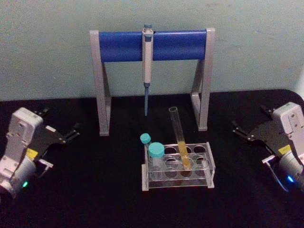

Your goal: Pick up the test tube from the test tube rack, shake it, then place it back into the test tube rack.

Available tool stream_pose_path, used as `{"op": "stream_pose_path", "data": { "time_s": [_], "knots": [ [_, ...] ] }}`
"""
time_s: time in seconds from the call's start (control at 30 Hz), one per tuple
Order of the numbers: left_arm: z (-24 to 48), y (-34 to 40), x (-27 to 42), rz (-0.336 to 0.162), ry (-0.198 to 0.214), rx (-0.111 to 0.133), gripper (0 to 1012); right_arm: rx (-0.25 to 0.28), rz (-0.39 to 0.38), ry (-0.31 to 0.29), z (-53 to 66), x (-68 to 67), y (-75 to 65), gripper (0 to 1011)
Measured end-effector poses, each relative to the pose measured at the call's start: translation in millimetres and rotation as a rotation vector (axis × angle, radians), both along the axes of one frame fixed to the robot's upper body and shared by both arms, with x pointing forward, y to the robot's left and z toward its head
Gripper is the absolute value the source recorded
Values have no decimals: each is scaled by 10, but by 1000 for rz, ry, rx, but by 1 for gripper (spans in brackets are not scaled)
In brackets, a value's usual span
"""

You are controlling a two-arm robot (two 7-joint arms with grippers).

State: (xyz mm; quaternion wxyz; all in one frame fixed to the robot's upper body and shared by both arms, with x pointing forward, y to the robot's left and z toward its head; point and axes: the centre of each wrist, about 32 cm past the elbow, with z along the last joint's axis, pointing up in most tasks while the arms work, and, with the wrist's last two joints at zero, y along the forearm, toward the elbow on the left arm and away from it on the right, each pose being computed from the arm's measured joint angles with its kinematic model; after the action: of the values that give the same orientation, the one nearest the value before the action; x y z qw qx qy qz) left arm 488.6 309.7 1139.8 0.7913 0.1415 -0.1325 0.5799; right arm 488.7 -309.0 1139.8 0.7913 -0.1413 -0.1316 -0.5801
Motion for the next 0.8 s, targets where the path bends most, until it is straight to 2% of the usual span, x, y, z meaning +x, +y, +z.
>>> {"op": "stream_pose_path", "data": {
  "time_s": [0.8],
  "knots": [
    [0, 0, 0, 0, 0, 0, 1001, -1, 0, -1, 0, -1, -6, 1000]
  ]
}}
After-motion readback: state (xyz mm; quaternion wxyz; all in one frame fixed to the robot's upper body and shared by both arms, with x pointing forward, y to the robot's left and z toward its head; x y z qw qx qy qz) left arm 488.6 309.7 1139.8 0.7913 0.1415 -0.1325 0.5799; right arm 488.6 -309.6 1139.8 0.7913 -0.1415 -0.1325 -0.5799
